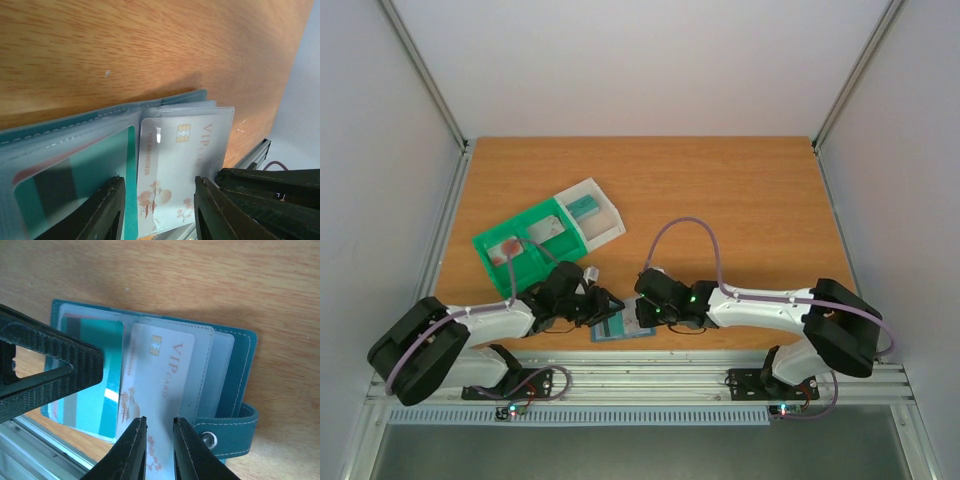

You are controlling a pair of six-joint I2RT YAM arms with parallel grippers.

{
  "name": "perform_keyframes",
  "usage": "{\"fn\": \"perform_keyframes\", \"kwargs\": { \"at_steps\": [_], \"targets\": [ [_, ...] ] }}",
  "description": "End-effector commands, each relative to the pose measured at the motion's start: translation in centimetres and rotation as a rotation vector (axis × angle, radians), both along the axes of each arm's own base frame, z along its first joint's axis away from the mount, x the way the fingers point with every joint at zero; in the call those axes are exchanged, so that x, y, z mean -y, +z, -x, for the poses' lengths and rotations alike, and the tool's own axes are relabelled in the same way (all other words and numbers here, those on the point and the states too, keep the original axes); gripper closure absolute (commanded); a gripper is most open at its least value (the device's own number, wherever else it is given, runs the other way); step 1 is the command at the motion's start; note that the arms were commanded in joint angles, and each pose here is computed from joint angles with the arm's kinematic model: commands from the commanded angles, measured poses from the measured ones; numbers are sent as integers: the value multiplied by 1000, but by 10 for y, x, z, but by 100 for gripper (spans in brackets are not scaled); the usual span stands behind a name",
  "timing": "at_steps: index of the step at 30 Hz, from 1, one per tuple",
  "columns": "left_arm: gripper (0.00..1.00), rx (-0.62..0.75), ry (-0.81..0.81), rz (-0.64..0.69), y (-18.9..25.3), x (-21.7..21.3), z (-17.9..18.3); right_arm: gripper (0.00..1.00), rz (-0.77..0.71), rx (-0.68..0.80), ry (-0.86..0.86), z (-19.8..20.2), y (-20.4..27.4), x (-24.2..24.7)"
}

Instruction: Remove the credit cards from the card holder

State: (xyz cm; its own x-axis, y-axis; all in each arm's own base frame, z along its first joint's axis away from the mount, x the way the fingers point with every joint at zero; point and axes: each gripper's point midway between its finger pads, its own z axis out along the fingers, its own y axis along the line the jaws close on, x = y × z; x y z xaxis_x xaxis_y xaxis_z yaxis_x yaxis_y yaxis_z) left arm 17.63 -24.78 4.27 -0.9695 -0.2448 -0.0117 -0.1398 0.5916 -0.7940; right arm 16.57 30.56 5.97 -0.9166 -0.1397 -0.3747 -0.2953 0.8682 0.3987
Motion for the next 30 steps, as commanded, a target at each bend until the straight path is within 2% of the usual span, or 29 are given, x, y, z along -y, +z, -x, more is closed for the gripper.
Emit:
{"fn": "perform_keyframes", "kwargs": {
  "at_steps": [1, 13, 30],
  "targets": [
    [61, 34, -5, 27, 1, 6, -5, 83, -1, 8, 14, -4, 0, -7],
    [61, 26, -9, -16, -12, 1, -3, 87, 113, -21, -42, 1, -41, 21],
    [62, 58, -46, 4, -15, 10, -9, 89, 127, -34, -61, 4, -54, 29]
  ]
}}
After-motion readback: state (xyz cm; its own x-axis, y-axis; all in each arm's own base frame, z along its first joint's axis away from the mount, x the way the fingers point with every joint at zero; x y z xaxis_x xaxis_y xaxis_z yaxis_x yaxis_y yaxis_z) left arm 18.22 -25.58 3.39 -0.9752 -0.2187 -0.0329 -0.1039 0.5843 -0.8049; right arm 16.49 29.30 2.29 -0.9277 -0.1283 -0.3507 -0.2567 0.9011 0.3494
